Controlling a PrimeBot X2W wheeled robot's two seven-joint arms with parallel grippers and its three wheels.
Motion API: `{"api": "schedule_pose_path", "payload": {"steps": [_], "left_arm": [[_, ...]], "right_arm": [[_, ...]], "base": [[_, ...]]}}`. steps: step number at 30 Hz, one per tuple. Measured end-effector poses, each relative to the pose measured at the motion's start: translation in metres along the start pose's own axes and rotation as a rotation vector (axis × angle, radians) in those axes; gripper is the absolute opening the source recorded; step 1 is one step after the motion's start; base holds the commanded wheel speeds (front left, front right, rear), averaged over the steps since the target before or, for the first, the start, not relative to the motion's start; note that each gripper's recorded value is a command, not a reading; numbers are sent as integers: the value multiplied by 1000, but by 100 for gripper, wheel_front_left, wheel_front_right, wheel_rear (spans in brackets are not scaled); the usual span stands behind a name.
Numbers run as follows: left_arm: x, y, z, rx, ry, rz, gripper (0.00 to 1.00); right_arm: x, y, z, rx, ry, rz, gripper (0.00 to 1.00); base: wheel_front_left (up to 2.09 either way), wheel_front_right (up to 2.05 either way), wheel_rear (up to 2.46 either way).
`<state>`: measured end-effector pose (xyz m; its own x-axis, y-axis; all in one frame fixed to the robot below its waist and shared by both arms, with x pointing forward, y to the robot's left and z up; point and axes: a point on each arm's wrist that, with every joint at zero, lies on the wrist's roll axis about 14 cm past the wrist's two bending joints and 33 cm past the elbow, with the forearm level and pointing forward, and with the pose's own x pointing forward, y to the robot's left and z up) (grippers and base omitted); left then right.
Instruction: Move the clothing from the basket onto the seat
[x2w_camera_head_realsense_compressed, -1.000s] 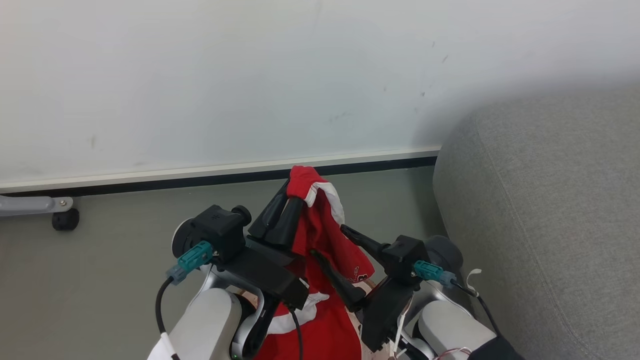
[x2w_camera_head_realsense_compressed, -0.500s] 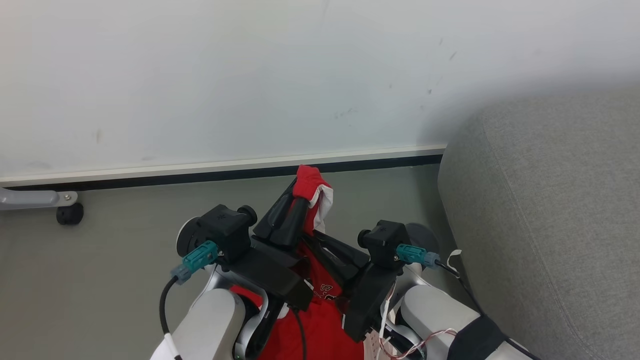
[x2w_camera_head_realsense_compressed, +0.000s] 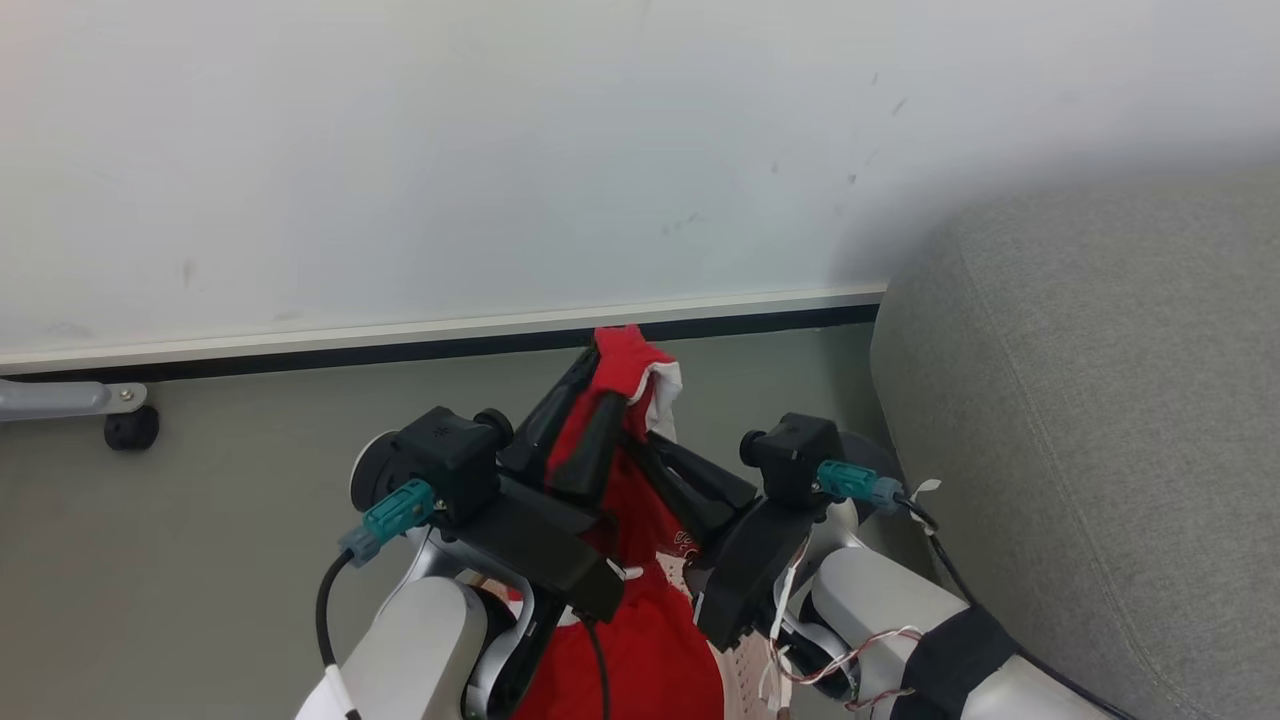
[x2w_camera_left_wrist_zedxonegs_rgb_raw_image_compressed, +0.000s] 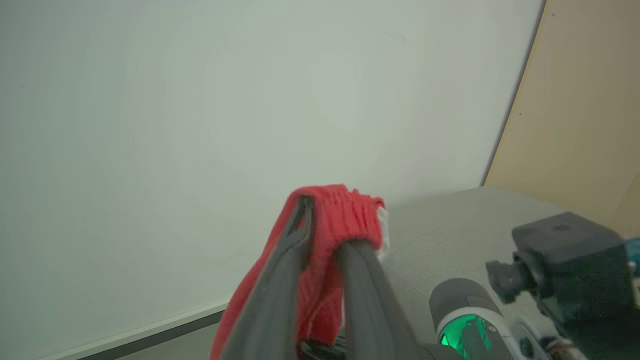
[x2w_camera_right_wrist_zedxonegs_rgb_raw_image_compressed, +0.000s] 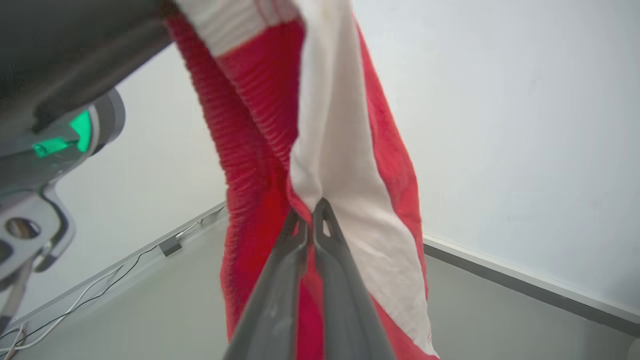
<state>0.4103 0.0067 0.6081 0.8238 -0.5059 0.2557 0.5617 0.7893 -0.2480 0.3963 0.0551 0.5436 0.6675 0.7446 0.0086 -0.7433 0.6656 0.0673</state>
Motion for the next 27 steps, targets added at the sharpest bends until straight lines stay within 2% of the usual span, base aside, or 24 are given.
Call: {"api": "schedule_pose_path", "payload": {"steps": [8,14,20,27], "left_arm": [[-3,-3,-10,8,35,-23,100],[-9,-18,-32,4,101,-70,100],[-21,-33,-65,16,206,-131,100],[-19,-48,-79,9,251,-193,100]], "right_arm": [[0,-35,19,9,-55,-97,0],[-7,-67,25,19,-71,-187,0],[-24,-107,31,12,-81,-291,0],[-48,-142,28,23,-83,-398,0]], "base": [[0,0,0],[0,0,0],[0,0,0],[0,0,0]]}}
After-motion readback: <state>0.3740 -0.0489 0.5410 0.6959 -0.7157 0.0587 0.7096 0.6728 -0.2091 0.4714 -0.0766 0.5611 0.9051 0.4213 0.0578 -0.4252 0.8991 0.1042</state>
